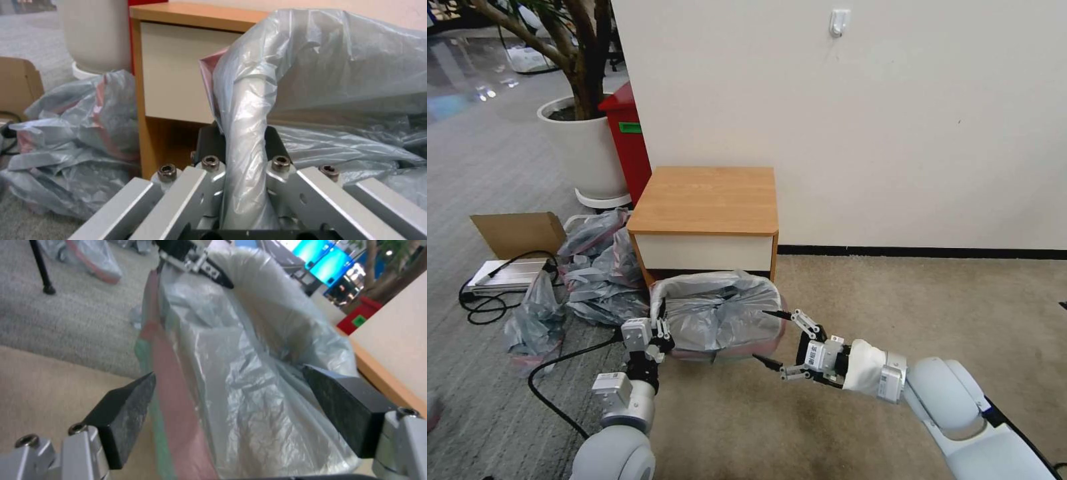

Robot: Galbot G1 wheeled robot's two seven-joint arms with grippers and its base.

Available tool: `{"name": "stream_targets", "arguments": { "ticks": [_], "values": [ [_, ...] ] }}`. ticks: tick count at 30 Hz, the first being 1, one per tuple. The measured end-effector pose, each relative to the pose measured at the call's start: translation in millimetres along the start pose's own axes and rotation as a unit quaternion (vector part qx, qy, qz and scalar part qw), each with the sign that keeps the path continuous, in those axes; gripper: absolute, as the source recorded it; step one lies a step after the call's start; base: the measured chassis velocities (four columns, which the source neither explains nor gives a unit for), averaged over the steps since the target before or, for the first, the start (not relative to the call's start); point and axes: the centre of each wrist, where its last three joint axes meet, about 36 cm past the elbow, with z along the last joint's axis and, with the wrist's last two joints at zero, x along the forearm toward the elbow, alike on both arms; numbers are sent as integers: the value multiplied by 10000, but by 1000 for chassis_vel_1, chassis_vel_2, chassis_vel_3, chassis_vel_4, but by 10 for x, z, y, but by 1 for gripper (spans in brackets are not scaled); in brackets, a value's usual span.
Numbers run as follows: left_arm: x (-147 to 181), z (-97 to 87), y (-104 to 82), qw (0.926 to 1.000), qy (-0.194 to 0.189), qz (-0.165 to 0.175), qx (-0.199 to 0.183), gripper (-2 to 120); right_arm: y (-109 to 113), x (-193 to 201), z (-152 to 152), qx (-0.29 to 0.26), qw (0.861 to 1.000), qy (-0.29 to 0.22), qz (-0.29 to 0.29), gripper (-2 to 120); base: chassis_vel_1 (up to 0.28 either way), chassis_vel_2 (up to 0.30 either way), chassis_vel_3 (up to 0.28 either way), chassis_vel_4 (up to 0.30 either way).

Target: Pick up the garbage bag from the table and place it over the trash can.

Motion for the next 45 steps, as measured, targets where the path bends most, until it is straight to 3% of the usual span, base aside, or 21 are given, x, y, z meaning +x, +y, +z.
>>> {"name": "stream_targets", "arguments": {
  "ticks": [2,9,11,13,21,23,39,45],
  "values": [
    [3,6,-6,10000,6,10,-6,6,-20,1,18,26,10000,39,-63,82,0,0,0,0],
    [24,32,-57,10000,1,42,47,6,-10,3,125,43,9991,253,-348,52,0,0,0,0],
    [24,34,-59,10000,0,42,51,6,-7,5,128,47,9989,266,-376,50,0,0,0,0],
    [22,40,-59,10000,1,38,54,6,10,11,138,50,9985,296,-466,38,0,0,0,0],
    [7,36,-42,10000,-22,-17,53,6,42,41,146,43,9979,322,-555,14,0,0,0,0],
    [0,34,-39,10000,-32,-54,71,6,58,40,146,16,9980,304,-551,2,0,0,0,0],
    [4,1,-62,9998,-86,-90,160,6,77,15,148,-7,9985,207,-505,0,0,0,0,0],
    [-3,22,-57,9998,-67,-105,159,6,63,19,59,-41,9997,-91,-227,0,0,0,0,0]
  ]
}}
